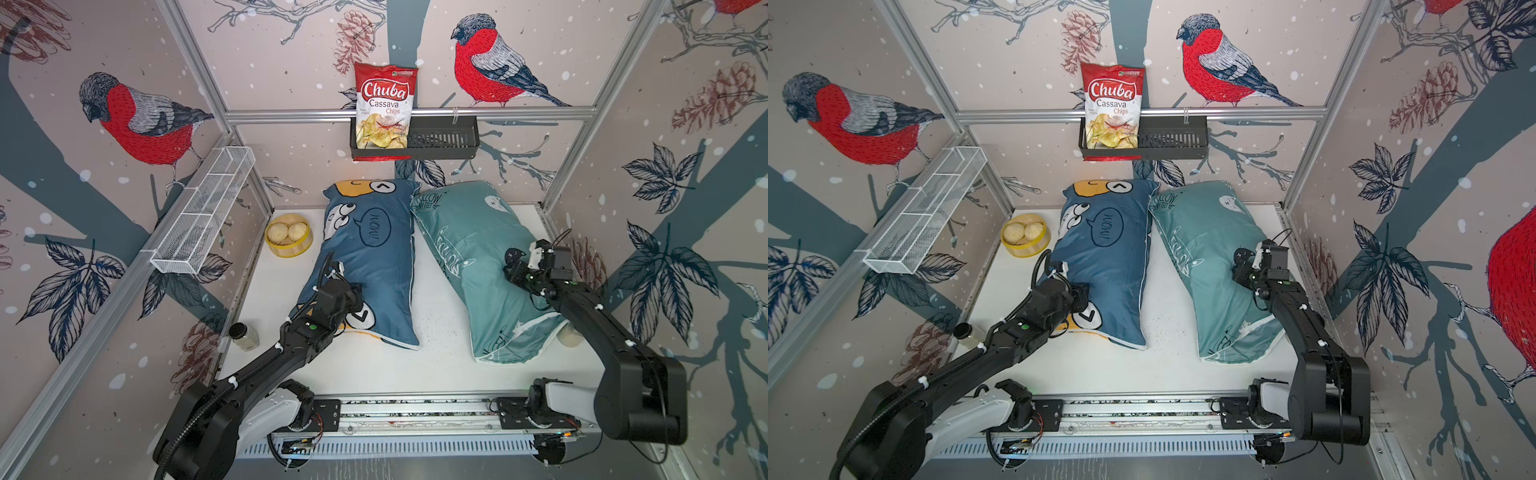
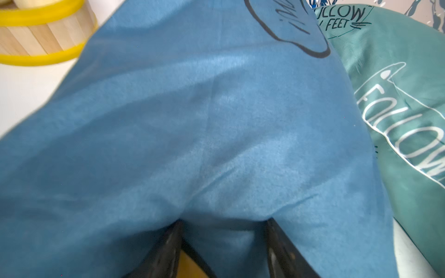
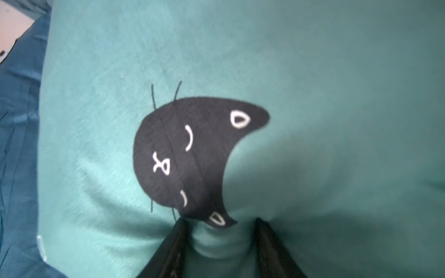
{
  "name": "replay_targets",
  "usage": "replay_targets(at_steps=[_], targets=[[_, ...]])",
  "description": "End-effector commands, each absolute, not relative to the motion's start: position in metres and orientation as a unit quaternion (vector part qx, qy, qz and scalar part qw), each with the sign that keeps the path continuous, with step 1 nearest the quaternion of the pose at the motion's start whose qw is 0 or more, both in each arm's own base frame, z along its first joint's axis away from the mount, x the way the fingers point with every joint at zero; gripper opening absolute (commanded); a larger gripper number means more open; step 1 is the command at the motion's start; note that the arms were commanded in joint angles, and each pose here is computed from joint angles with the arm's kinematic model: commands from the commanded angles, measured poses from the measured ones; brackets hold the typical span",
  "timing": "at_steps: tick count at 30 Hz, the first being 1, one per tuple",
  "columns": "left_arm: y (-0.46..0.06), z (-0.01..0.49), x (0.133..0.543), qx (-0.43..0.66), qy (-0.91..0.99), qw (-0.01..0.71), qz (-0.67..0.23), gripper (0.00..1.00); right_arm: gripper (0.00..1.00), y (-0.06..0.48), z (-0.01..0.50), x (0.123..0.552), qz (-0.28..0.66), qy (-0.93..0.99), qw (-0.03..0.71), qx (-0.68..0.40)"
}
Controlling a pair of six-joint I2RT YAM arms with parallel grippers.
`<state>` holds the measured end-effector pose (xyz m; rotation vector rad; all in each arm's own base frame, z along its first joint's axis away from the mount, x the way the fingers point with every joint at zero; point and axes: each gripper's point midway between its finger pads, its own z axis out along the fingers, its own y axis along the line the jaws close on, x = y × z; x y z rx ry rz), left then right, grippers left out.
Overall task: Zip up pillowcases
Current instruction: Adjust the pillowcase at the center of the board.
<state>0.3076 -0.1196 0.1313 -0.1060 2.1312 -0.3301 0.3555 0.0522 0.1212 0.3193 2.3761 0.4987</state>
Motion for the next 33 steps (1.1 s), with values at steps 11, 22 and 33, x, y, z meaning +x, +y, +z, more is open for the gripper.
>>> replay_targets(at_steps=[11, 22, 33], targets=[[-0.153, 0.223, 0.287, -0.017, 0.824, 0.518, -0.228, 0.68, 0.44, 0.202, 0.136, 0.344, 0.337, 0.894, 0.294, -0.034], [-0.283, 0.219, 0.303, 0.052, 0.808, 0.470, -0.352, 0.55, 0.66, 0.196, 0.150, 0.314, 0.328, 0.895, 0.300, -0.033], [-0.386, 0.219, 0.319, 0.139, 0.809, 0.450, -0.352, 0.51, 0.98, 0.080, 0.168, 0.291, 0.245, 0.882, 0.382, 0.129]])
